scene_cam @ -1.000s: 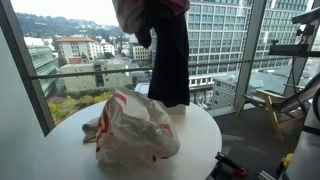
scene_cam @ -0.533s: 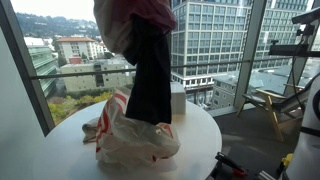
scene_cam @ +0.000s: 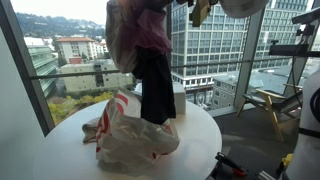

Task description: Put the shirts in the plastic

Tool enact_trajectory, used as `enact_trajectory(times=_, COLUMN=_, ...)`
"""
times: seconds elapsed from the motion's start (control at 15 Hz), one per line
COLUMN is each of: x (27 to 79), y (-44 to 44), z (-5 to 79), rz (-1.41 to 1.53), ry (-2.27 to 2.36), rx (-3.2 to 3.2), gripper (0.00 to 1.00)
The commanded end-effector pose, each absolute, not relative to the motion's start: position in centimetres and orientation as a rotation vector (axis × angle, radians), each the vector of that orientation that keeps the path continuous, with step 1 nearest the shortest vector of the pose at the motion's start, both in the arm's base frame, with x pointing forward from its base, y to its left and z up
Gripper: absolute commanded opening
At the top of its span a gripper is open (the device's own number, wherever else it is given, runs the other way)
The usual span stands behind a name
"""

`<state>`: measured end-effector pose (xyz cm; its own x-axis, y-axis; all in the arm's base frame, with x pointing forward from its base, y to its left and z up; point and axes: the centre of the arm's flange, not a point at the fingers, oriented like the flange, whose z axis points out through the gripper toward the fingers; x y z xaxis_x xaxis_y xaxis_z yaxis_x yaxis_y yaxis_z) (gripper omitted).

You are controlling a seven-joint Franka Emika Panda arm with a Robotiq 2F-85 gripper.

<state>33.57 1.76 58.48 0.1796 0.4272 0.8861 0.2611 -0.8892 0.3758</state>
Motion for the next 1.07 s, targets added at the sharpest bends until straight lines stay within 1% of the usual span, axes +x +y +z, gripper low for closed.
enact_trajectory(times=0.0, x=31.7, y=1.2, z=55.0, rz=1.897, ry=0.786, rx=2.288, gripper=0.05)
enact_trajectory(times=0.73, x=32.6, y=1.4, z=53.8, rz=2.059, ry=0.985, rx=2.541, gripper=0.05)
enact_trajectory(times=1.0, x=34.7, y=0.2, z=50.3, rz=2.008, ry=0.980, rx=2.681, gripper=0.05)
